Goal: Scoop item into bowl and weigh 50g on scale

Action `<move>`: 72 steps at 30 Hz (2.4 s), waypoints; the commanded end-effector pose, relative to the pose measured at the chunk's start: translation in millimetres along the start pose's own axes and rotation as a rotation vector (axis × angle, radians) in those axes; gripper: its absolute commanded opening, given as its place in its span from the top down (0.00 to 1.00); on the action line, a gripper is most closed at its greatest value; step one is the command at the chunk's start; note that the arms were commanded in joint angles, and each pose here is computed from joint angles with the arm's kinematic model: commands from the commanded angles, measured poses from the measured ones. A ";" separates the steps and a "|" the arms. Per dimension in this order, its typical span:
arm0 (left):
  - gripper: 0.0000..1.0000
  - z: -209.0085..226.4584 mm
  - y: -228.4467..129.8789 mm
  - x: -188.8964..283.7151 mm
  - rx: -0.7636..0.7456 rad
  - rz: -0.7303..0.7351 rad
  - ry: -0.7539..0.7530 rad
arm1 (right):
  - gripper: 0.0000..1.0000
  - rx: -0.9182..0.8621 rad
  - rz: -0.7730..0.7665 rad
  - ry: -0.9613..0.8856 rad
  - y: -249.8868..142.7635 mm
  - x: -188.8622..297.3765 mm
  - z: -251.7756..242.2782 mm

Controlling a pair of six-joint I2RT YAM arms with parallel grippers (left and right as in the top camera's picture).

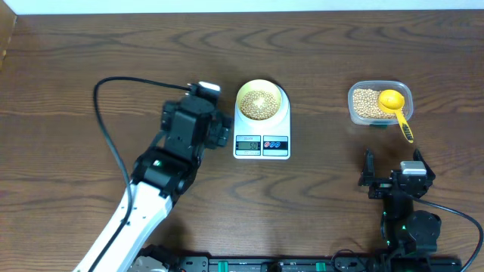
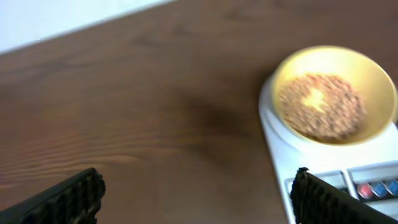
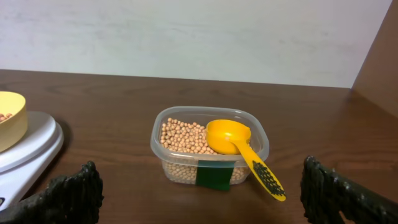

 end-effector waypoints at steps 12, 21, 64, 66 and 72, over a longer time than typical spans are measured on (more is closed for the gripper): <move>0.02 73.1 -28.6 56.6 0.204 -0.044 0.263 | 0.01 -0.017 -0.002 -0.004 -0.6 0.1 -1.3; 0.02 84.6 -37.4 92.7 0.247 -0.106 0.296 | 0.01 -0.017 -0.002 -0.004 -0.6 0.1 -1.3; 0.02 76.1 -135.5 89.6 0.471 -0.516 0.453 | 0.01 -0.017 -0.002 -0.004 -0.6 0.1 -1.3; 0.02 75.2 -137.0 90.4 0.471 -0.530 0.457 | 0.01 -0.017 -0.003 -0.004 -0.5 0.1 -1.3; 0.02 73.5 -140.5 86.7 0.472 -0.556 0.464 | 0.01 -0.017 -0.003 -0.004 -0.5 0.1 -1.3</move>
Point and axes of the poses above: each gripper's point midway between its finger pads, its own x axis back along the fingers, its own z axis along the line the jaws close on, y = z × x, the point moved 6 cm from there along x, back along the fingers, and after that the axes turned 12 degrees about -x, right-handed, at the moved point
